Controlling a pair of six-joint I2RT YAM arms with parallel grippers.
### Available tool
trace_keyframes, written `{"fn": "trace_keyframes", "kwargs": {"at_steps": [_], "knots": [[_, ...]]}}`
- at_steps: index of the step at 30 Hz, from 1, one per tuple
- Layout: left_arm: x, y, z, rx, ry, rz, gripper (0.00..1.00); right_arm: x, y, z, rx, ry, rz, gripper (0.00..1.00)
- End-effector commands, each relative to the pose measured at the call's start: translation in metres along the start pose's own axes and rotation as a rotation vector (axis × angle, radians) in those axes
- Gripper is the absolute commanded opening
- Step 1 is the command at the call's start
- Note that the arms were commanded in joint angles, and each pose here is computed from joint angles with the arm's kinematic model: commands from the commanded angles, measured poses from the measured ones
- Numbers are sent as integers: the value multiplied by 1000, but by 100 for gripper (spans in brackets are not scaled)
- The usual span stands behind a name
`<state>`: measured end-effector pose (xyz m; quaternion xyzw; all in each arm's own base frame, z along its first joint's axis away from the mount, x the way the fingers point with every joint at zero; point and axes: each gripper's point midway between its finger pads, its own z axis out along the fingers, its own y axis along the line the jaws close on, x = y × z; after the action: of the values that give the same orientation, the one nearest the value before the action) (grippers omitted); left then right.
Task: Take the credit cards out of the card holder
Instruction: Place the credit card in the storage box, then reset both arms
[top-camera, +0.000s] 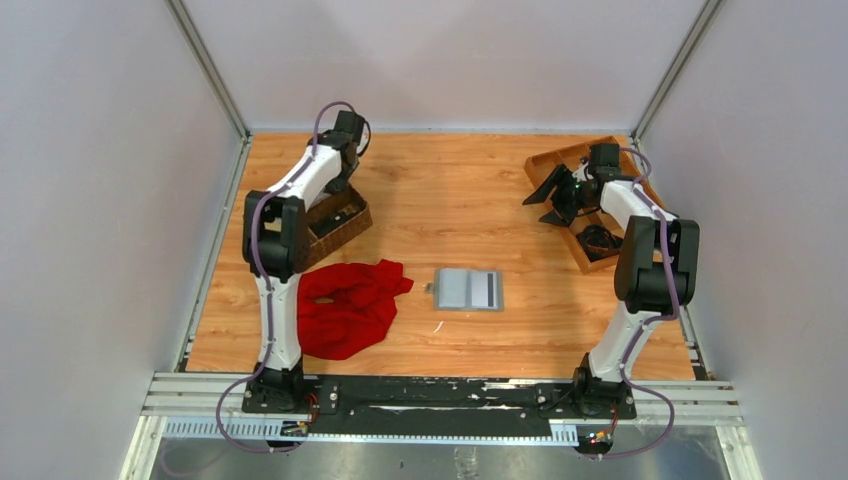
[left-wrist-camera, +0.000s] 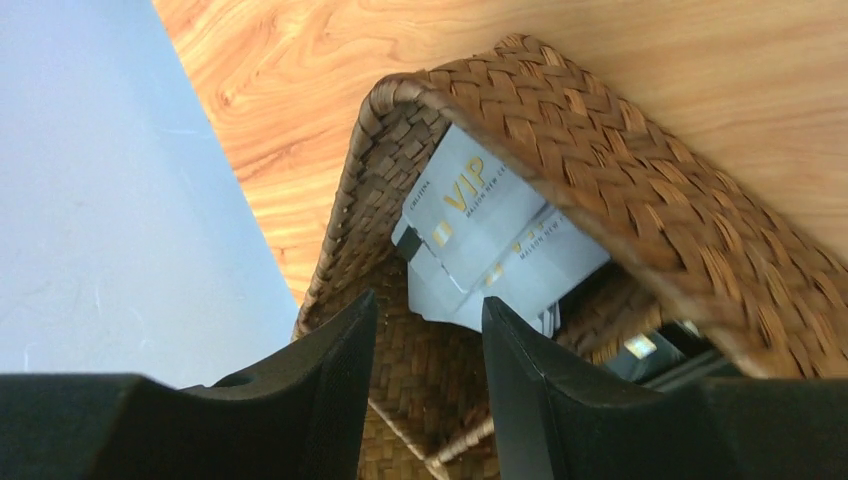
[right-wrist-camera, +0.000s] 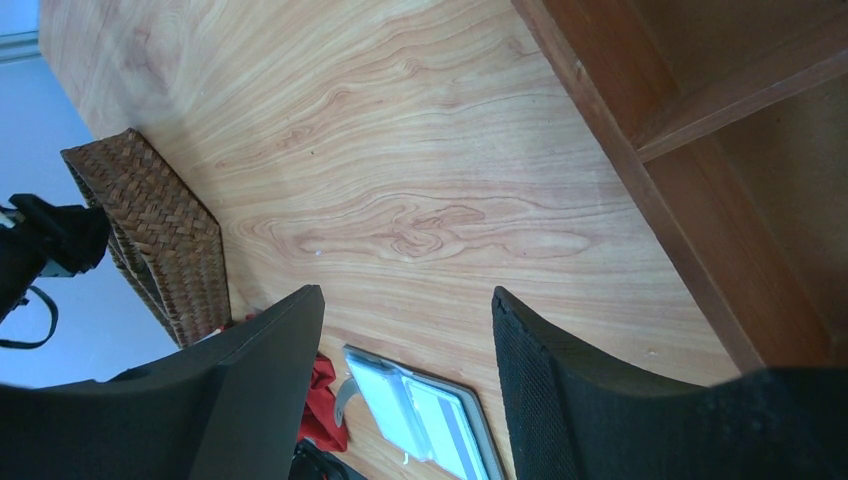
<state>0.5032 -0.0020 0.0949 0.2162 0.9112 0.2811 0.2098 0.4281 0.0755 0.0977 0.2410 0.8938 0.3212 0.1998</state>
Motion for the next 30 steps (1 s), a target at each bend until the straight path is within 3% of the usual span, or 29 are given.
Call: {"fn": "trace_keyframes", "kwargs": {"at_steps": [1, 9, 17, 21, 24, 27, 30], "knots": [[-7, 11, -48, 79, -83, -87, 48, -9, 11, -13, -25, -24, -7, 67], [-20, 21, -131, 201, -280, -245, 49, 0, 26, -38, -58, -58, -70, 67], [-14, -15, -209, 548, -411, -460, 49, 27, 54, -75, 39, -118, -428, 68], [11, -57, -232, 767, -366, -513, 50, 73, 53, -98, 127, -106, -652, 69], [39, -79, -238, 814, -319, -527, 52, 109, 45, -117, 184, -122, -818, 71], [70, -95, -241, 803, -304, -522, 53, 140, 19, -124, 196, -136, -851, 72], [96, -97, -250, 779, -371, -578, 54, 150, 23, -136, 122, -261, -816, 74]]}}
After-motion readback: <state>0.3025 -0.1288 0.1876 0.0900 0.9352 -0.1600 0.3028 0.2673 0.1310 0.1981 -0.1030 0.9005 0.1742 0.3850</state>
